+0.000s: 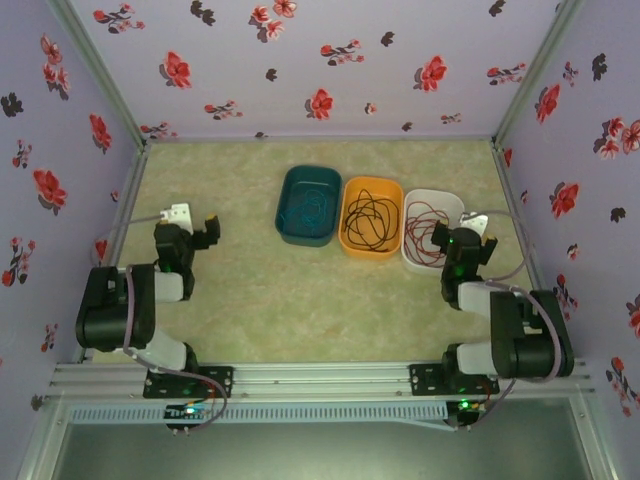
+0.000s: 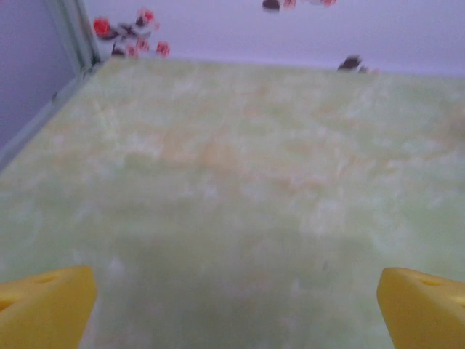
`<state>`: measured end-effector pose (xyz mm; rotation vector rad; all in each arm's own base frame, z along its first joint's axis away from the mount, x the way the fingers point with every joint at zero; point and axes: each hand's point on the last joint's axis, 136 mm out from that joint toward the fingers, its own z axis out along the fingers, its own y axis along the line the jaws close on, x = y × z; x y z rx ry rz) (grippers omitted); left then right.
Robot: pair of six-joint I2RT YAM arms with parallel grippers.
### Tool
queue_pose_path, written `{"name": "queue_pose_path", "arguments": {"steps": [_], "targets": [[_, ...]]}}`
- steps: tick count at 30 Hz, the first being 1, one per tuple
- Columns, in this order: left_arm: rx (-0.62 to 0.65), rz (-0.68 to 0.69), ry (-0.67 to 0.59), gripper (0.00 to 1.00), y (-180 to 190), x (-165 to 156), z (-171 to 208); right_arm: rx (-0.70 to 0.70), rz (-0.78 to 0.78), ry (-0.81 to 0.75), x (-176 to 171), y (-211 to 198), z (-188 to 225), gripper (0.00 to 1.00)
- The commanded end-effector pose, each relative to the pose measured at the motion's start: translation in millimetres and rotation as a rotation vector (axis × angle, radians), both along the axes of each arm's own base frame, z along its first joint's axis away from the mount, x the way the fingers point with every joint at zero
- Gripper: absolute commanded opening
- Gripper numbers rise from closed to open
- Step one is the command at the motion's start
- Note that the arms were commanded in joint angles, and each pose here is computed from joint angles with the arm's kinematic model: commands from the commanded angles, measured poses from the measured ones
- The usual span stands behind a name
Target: Untangle the cables
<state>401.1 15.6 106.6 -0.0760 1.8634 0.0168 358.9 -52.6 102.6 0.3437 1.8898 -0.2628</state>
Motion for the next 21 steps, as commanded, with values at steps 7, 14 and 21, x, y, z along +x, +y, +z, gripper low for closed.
{"name": "queue_pose_path", "arguments": {"steps": [7, 14, 21], "targets": [[0.013, -0.023, 0.061, 1.00, -1.4, -2.9, -12.9, 0.065, 0.059, -0.020, 27.8, 10.7, -12.0, 0.99], [0.049, -0.051, 0.061, 1.00, -6.8, -2.6, -12.5, 0.058, 0.071, -0.027, 29.1, 12.0, -12.2, 0.99], [0.048, -0.050, 0.060, 1.00, -6.4, -2.6, -12.3, 0.058, 0.071, -0.023, 28.9, 12.2, -12.7, 0.99]]}}
